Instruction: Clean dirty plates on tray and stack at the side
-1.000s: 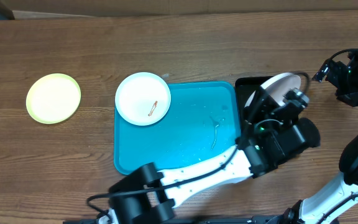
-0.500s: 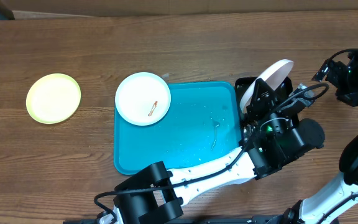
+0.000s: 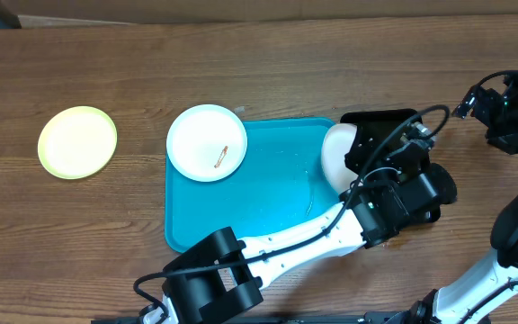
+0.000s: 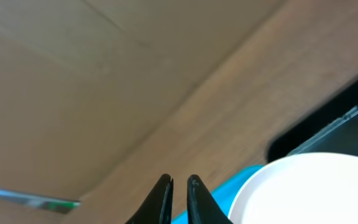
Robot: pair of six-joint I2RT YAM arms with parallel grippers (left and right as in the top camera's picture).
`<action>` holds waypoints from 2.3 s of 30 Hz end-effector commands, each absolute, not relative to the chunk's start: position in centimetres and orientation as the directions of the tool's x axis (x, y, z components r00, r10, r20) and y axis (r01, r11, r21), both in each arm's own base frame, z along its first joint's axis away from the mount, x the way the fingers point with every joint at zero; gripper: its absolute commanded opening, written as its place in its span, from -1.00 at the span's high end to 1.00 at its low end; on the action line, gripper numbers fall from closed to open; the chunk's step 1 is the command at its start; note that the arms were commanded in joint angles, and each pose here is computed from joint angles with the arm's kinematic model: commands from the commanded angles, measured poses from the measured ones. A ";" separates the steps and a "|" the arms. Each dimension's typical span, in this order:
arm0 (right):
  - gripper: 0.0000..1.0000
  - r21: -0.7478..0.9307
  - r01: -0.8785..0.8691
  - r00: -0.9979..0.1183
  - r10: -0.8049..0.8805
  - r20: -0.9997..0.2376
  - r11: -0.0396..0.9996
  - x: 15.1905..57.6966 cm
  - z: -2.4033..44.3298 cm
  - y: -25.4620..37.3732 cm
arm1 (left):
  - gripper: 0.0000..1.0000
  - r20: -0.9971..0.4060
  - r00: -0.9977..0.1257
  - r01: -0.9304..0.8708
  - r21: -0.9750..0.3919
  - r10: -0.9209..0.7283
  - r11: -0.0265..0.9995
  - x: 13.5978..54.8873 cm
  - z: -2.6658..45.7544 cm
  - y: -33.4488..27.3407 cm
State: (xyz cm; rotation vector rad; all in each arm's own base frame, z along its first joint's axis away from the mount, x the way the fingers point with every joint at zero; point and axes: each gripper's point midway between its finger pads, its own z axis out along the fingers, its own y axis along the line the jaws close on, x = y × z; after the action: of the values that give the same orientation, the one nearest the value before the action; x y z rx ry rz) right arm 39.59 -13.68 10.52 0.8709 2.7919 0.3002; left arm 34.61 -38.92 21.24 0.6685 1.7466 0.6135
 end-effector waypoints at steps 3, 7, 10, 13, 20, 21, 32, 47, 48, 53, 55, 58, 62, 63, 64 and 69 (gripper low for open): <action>-1.00 0.263 0.530 -0.797 0.579 -0.170 0.806 39.9 12.0 -13.8 | 0.74 -0.849 -0.260 0.281 0.390 0.461 0.877 34.8 24.8 -39.3; -1.00 0.263 0.530 -0.797 0.579 -0.170 0.806 39.9 12.0 -13.8 | 0.17 -0.882 -0.349 0.337 0.199 0.318 0.920 35.4 26.6 -37.4; -1.00 0.263 0.530 -0.797 0.579 -0.170 0.806 39.9 12.0 -13.8 | -0.09 -0.872 -0.458 0.329 0.017 0.175 0.944 35.4 27.8 -35.0; -1.00 0.263 0.530 -0.797 0.579 -0.170 0.806 39.9 12.0 -13.8 | -0.22 -0.792 -0.610 0.299 -0.190 0.035 0.935 35.3 27.3 -33.0; -1.00 0.263 0.530 -0.797 0.579 -0.170 0.806 39.9 12.0 -13.8 | -0.29 -0.464 -0.886 0.200 -0.435 -0.028 0.878 35.2 24.2 -28.6; -1.00 0.263 0.530 -0.797 0.579 -0.170 0.806 39.9 12.0 -13.8 | -0.28 -0.430 -0.902 0.180 -0.433 -0.028 0.883 35.4 24.0 -27.8; -1.00 0.263 0.530 -0.797 0.579 -0.170 0.806 39.9 12.0 -13.8 | -0.08 -0.197 -0.970 0.195 -0.290 0.141 0.937 36.1 20.0 -29.6; -1.00 0.263 0.530 -0.797 0.579 -0.170 0.806 39.9 12.0 -13.8 | -0.09 -0.067 -0.977 0.209 -0.140 0.201 0.968 34.1 11.7 -33.1; -1.00 0.263 0.530 -0.797 0.579 -0.170 0.806 39.9 12.0 -13.8 | -0.07 -0.063 -0.978 0.206 -0.126 0.199 0.971 34.0 11.5 -32.9; -1.00 0.263 0.530 -0.797 0.579 -0.170 0.806 39.9 12.0 -13.8 | 0.03 -0.039 -0.979 0.205 -0.104 0.202 0.973 33.3 10.5 -33.3; -1.00 0.263 0.530 -0.797 0.579 -0.170 0.806 39.9 12.0 -13.8 | 0.06 -0.037 -0.979 0.205 -0.086 0.203 0.975 33.1 10.0 -33.4; -1.00 0.263 0.530 -0.797 0.579 -0.170 0.806 39.9 12.0 -13.8 | 0.17 -0.040 -0.982 0.186 -0.047 0.184 0.981 33.0 9.4 -33.1; -1.00 0.263 0.530 -0.797 0.579 -0.170 0.806 39.9 12.0 -13.8 | 0.21 -0.047 -0.987 0.156 -0.016 0.155 0.988 33.0 8.6 -32.7; -1.00 0.263 0.530 -0.797 0.579 -0.170 0.806 39.9 12.0 -13.8 | 0.23 -0.047 -0.987 0.155 -0.016 0.155 0.988 33.0 8.3 -32.8; -1.00 0.263 0.530 -0.797 0.579 -0.170 0.806 39.9 12.0 -13.8 | 0.28 -0.045 -0.987 0.152 -0.015 0.152 0.988 33.0 8.1 -32.7; -1.00 0.263 0.530 -0.797 0.579 -0.170 0.806 39.9 12.0 -13.8 | 0.60 -0.050 -0.987 0.152 -0.018 0.151 0.988 33.2 7.5 -32.8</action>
State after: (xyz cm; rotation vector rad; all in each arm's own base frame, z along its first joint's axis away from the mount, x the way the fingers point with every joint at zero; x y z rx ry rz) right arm 39.58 -13.68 10.51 0.8723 2.7923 0.3005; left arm 33.19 -33.01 8.66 0.2554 3.0795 -0.0825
